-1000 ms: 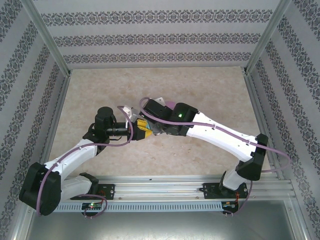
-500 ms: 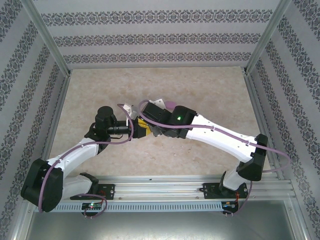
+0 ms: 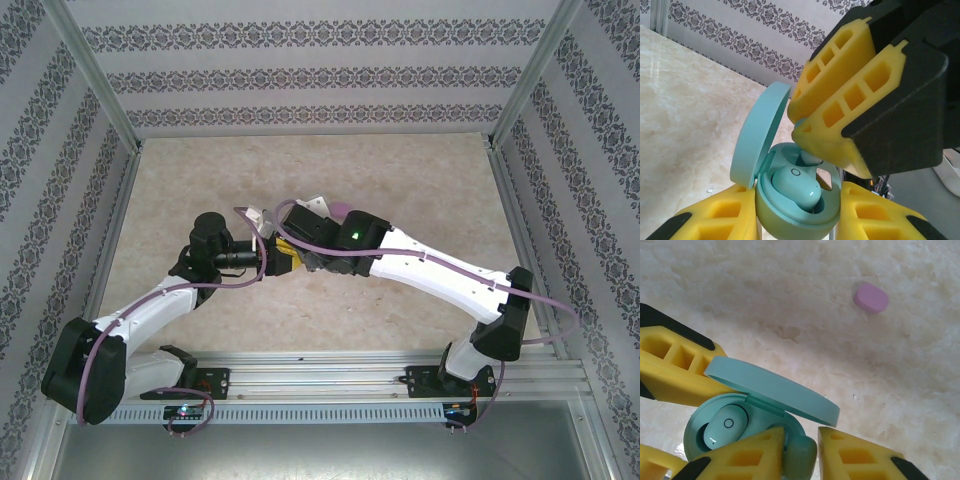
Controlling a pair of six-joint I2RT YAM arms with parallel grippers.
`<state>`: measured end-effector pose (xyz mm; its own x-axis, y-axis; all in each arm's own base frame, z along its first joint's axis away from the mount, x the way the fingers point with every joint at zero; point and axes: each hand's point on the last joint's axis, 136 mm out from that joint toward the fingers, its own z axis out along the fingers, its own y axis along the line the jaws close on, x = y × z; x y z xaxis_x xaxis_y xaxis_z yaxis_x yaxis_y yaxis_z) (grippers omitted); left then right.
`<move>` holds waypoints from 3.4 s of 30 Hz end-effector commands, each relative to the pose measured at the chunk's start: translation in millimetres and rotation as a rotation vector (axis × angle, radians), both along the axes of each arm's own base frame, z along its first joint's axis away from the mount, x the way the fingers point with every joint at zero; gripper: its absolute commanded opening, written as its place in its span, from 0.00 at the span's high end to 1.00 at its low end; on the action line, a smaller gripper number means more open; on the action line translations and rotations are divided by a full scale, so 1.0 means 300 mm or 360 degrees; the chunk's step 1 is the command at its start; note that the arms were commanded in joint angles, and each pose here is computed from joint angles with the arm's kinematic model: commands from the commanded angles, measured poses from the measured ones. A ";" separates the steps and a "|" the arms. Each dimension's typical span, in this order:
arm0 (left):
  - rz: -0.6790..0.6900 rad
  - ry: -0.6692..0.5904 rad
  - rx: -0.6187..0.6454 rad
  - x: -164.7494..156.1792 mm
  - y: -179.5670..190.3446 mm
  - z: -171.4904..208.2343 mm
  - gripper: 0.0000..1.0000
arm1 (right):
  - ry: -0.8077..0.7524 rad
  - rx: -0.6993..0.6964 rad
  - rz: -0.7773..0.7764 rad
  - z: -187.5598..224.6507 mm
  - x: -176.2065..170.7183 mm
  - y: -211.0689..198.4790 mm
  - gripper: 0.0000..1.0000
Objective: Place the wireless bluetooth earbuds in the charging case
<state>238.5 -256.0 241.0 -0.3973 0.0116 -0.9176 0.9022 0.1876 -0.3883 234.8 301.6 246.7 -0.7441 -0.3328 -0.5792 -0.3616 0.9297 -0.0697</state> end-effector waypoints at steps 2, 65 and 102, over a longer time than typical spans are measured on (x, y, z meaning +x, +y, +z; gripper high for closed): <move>-0.0062 -0.0136 -0.0056 -0.022 -0.016 0.090 0.94 | 0.0027 -0.0005 0.0027 0.009 -0.017 0.007 0.67; -0.0017 -0.0152 -0.0151 -0.038 -0.023 0.177 0.92 | 0.0518 0.1434 -0.0249 0.077 -0.015 -0.015 0.43; 0.0090 -0.0183 -0.0087 0.001 -0.015 0.178 0.54 | 0.0808 0.2152 -0.0252 0.132 0.025 0.119 0.83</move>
